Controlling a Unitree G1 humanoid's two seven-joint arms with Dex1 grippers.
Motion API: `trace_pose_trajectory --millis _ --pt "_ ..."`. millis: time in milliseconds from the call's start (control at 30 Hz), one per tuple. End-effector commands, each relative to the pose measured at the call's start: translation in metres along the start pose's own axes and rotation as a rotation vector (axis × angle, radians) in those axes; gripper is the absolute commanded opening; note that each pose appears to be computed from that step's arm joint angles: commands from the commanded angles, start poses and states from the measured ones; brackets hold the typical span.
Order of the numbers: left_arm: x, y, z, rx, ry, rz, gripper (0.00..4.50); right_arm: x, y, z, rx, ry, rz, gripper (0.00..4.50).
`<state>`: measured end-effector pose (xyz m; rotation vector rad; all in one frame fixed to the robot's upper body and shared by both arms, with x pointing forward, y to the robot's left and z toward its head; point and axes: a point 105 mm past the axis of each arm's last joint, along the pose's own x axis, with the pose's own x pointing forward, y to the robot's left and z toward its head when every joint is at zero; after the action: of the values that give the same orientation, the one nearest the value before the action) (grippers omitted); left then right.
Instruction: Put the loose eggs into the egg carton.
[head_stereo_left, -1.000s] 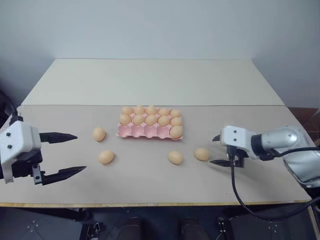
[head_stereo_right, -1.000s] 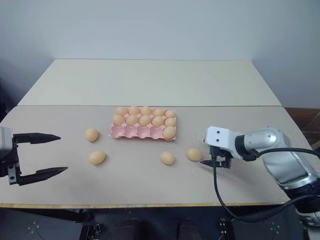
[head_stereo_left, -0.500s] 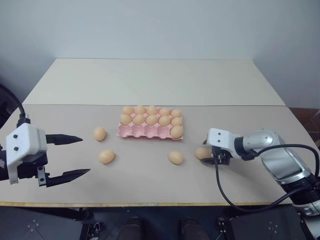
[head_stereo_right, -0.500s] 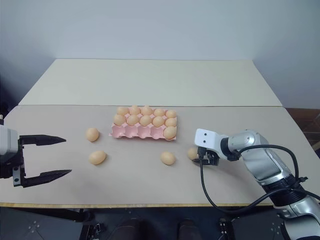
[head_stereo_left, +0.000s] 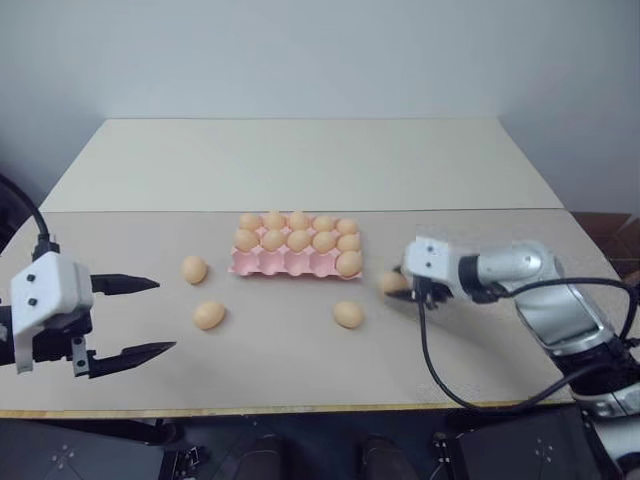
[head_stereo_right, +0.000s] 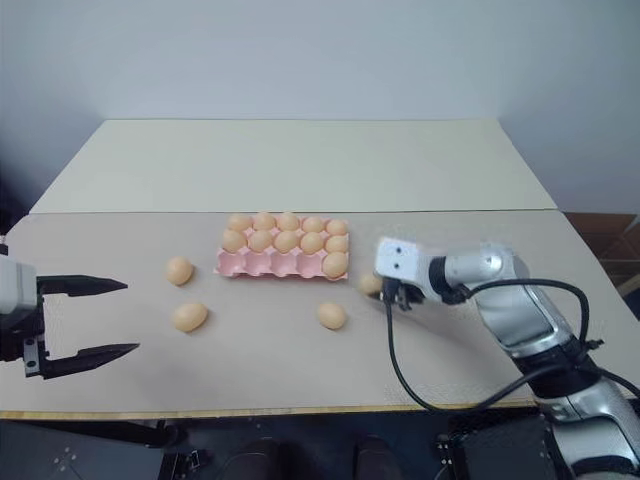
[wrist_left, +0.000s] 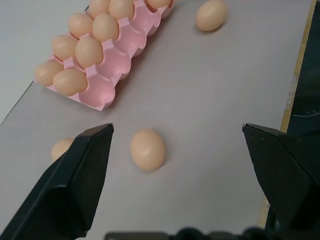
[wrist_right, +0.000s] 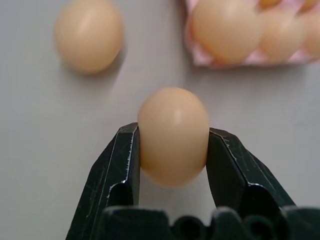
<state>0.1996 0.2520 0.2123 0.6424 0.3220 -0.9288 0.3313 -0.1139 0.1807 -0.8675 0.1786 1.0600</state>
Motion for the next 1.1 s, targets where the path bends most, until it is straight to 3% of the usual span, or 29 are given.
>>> trace_pose_trajectory --millis 33,233,533,633,800,933,1100 --pt "-0.008 0.001 -0.008 0.022 0.064 0.026 4.5 0.005 -0.019 0.043 -0.014 -0.151 -0.092 2.01" --pt "-0.011 -0.001 -0.014 0.021 0.088 0.03 4.5 0.043 -0.022 0.071 0.035 -0.247 -0.122 2.01" --pt "-0.013 -0.003 -0.012 0.021 0.086 0.038 4.5 0.066 -0.02 0.059 0.074 -0.23 -0.146 2.01" --pt "-0.012 -0.003 -0.012 0.025 0.085 0.036 4.5 0.069 -0.019 0.059 0.055 -0.245 -0.146 2.61" --pt "-0.011 -0.001 -0.011 0.029 0.078 0.036 4.5 0.069 -0.018 0.062 0.036 -0.268 -0.156 4.35" --pt "-0.011 0.0 -0.01 0.034 0.074 0.035 4.5 0.062 -0.019 0.06 0.017 -0.258 -0.167 4.35" --pt "-0.009 0.003 -0.006 0.047 0.045 0.035 4.5 0.03 -0.016 0.052 -0.016 -0.238 -0.158 4.35"
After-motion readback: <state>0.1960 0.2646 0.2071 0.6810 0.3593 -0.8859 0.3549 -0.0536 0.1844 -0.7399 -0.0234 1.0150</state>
